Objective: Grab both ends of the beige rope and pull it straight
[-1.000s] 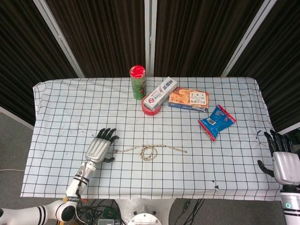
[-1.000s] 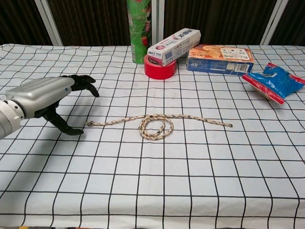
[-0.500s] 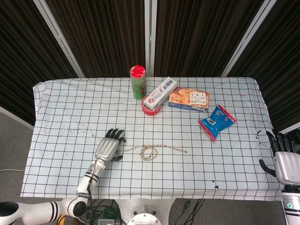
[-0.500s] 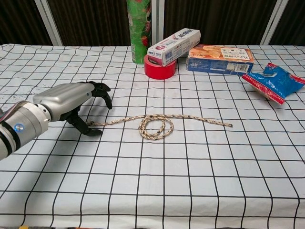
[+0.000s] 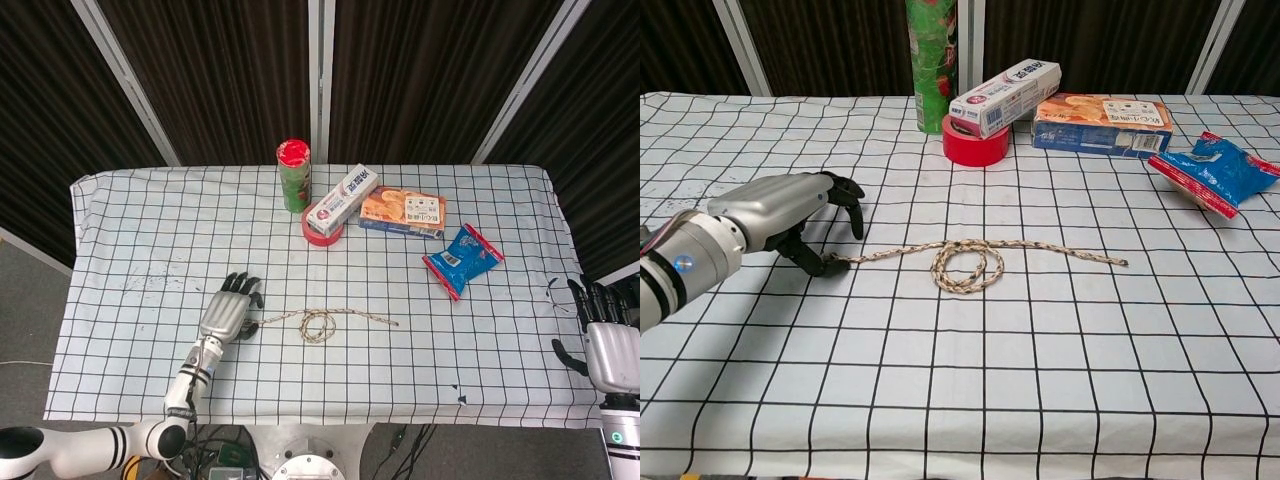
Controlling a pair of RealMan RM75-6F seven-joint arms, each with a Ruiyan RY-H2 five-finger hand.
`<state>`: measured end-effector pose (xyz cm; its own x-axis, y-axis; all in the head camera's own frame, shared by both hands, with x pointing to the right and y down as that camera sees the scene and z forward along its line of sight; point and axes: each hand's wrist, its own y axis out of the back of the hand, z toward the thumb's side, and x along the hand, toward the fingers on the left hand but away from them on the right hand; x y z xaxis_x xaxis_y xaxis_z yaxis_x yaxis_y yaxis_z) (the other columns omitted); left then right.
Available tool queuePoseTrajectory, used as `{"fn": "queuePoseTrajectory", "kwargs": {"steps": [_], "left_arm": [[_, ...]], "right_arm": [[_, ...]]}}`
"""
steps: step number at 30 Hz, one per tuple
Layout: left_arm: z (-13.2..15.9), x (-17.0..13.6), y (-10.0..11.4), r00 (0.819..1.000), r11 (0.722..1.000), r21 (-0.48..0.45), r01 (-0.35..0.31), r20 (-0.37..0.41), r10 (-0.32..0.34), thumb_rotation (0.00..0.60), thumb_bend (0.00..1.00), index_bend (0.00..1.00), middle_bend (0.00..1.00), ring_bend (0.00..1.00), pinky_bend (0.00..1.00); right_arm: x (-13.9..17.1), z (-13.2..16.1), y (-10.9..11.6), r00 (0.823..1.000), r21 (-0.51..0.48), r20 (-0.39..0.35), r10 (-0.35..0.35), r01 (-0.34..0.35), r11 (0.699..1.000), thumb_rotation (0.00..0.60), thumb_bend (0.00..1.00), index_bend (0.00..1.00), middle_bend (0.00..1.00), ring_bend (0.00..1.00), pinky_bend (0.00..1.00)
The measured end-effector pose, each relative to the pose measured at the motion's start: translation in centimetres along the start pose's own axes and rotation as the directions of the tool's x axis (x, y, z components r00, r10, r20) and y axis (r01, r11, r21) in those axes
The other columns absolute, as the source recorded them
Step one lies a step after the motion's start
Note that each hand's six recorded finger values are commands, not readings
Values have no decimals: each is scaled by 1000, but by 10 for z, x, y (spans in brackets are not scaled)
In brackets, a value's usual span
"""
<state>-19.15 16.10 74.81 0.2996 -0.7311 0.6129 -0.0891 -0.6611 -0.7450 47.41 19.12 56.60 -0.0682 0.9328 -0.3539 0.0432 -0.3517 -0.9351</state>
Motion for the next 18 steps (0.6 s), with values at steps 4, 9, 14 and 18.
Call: {"fn": "queuePoseTrajectory", "kwargs": {"steps": [4, 9, 14, 18], "left_arm": [[1, 2, 0, 1000, 1000, 6, -4, 0, 4, 600, 305, 459, 127, 0, 58], [1, 2, 0, 1000, 1000, 15, -8, -3, 8, 600, 338, 467, 132, 0, 58], [1, 2, -2, 1000, 1000, 26, 2, -6, -2, 600, 352, 478, 132, 0, 58], [1, 2, -4, 1000, 999, 42, 9, -6, -9, 600, 353, 495, 133, 0, 58]], "right_arm": [[0, -1, -1, 1000, -4, 6, 2, -2, 1000, 600, 184, 0, 0, 0, 0], [0, -4, -1, 1000, -7, 12, -4, 4, 1000, 600, 184, 0, 0, 0, 0], [0, -5, 0, 1000, -12, 15, -10, 10, 1000, 600, 185, 0, 0, 0, 0], [1, -5, -1, 1000, -19, 14, -10, 10, 1000, 600, 185, 0, 0, 0, 0]]}}
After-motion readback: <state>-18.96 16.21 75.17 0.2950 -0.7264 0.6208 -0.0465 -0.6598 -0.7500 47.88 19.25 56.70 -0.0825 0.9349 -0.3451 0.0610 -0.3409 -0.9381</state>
